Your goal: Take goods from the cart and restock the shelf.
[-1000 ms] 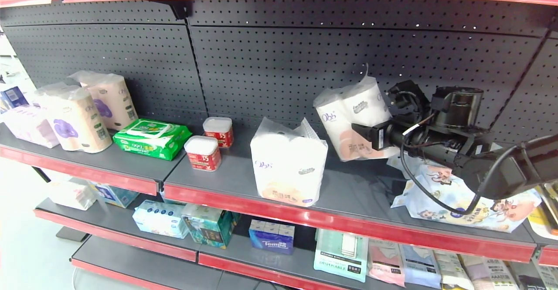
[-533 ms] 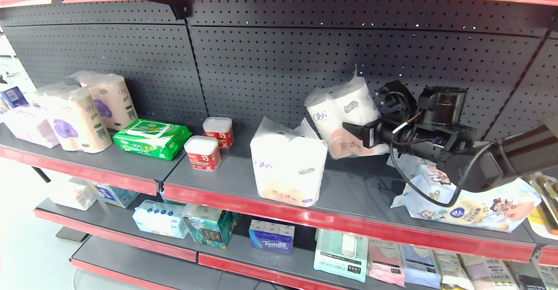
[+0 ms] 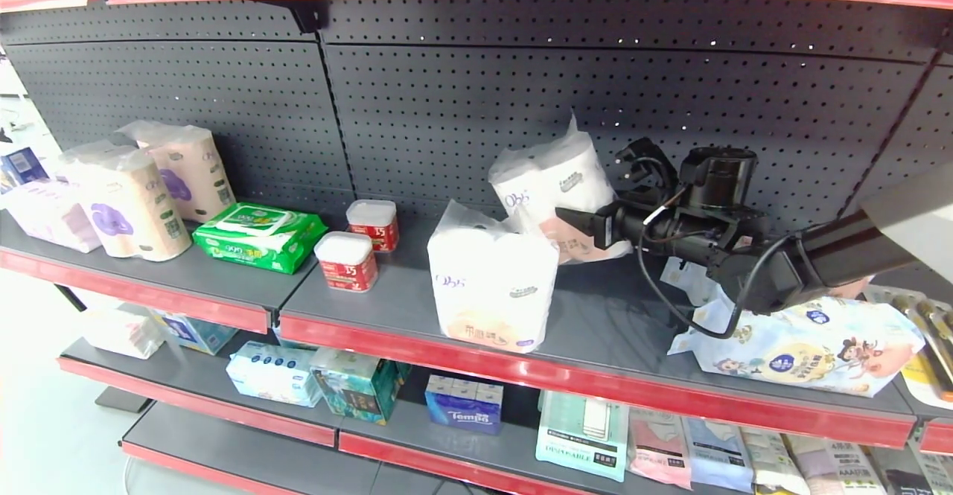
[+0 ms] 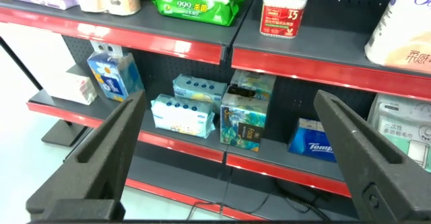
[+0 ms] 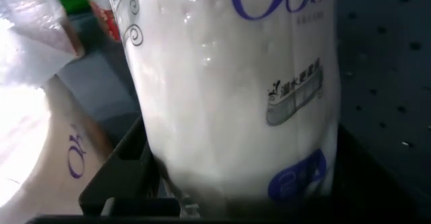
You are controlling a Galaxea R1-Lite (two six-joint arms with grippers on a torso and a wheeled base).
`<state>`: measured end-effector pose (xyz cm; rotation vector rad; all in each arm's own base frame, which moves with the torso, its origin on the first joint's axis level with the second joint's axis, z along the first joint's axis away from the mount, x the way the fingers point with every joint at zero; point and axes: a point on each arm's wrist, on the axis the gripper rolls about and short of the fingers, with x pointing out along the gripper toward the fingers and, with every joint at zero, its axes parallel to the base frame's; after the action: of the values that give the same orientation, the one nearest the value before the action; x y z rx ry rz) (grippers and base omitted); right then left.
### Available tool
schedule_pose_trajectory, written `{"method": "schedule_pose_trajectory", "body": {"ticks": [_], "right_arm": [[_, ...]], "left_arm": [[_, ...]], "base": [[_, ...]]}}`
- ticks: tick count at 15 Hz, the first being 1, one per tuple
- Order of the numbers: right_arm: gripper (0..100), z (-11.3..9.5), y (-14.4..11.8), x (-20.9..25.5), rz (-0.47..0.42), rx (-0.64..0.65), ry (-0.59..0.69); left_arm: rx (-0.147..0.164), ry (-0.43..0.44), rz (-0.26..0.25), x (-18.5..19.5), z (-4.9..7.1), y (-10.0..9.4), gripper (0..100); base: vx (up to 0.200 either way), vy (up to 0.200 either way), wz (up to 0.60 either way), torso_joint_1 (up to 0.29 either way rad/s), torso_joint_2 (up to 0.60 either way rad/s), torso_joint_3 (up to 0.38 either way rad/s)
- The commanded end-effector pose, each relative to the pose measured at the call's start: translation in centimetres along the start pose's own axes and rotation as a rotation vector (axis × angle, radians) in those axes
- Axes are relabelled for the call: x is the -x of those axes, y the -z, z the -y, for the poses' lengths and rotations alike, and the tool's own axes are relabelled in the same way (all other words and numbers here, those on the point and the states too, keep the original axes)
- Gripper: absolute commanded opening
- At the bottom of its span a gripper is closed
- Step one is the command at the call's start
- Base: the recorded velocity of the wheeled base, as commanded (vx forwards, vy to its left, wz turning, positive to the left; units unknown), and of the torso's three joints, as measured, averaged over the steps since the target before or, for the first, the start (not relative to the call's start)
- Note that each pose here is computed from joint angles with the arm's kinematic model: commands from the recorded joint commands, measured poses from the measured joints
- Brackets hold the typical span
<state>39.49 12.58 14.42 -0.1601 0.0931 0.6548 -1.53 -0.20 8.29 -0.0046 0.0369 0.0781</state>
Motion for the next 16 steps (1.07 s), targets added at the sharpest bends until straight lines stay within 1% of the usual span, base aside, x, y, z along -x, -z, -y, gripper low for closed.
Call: {"method": "schedule_pose_trajectory", "body": {"ticks": [1, 4, 10, 14, 16], "right_arm": [[0, 0.0, 0.9, -0.7, -0.011, -0.004, -0.032], [0, 0.1, 1.7, -1.0, -0.018, 0.0, -0.096], [0, 0.0, 2.5, -2.0, -0.021, -0.003, -0.129], [0, -0.1, 2.5, -2.1, -0.02, -0.027, -0.132], [0, -0.4, 2.0, -2.4, -0.007, -0.048, -0.14]], "left_arm": [[0.001, 0.0, -0.001, 0.0, 0.0, 0.0, 100], [0.001, 0.0, -0.001, 0.0, 0.0, 0.0, 100], [-0.001, 0.0, -0.001, 0.0, 0.0, 0.0, 100], [0.001, 0.0, -0.001, 0.0, 0.0, 0.0, 100], [0.001, -0.002, -0.001, 0.0, 0.0, 0.0, 100]], "base": [[0.0, 0.0, 0.0, 0.0, 0.0, 0.0], [0.0, 0.0, 0.0, 0.0, 0.0, 0.0], [0.0, 0.0, 0.0, 0.0, 0.0, 0.0], [0.0, 0.0, 0.0, 0.0, 0.0, 0.0], [0.0, 0.0, 0.0, 0.0, 0.0, 0.0]]}}
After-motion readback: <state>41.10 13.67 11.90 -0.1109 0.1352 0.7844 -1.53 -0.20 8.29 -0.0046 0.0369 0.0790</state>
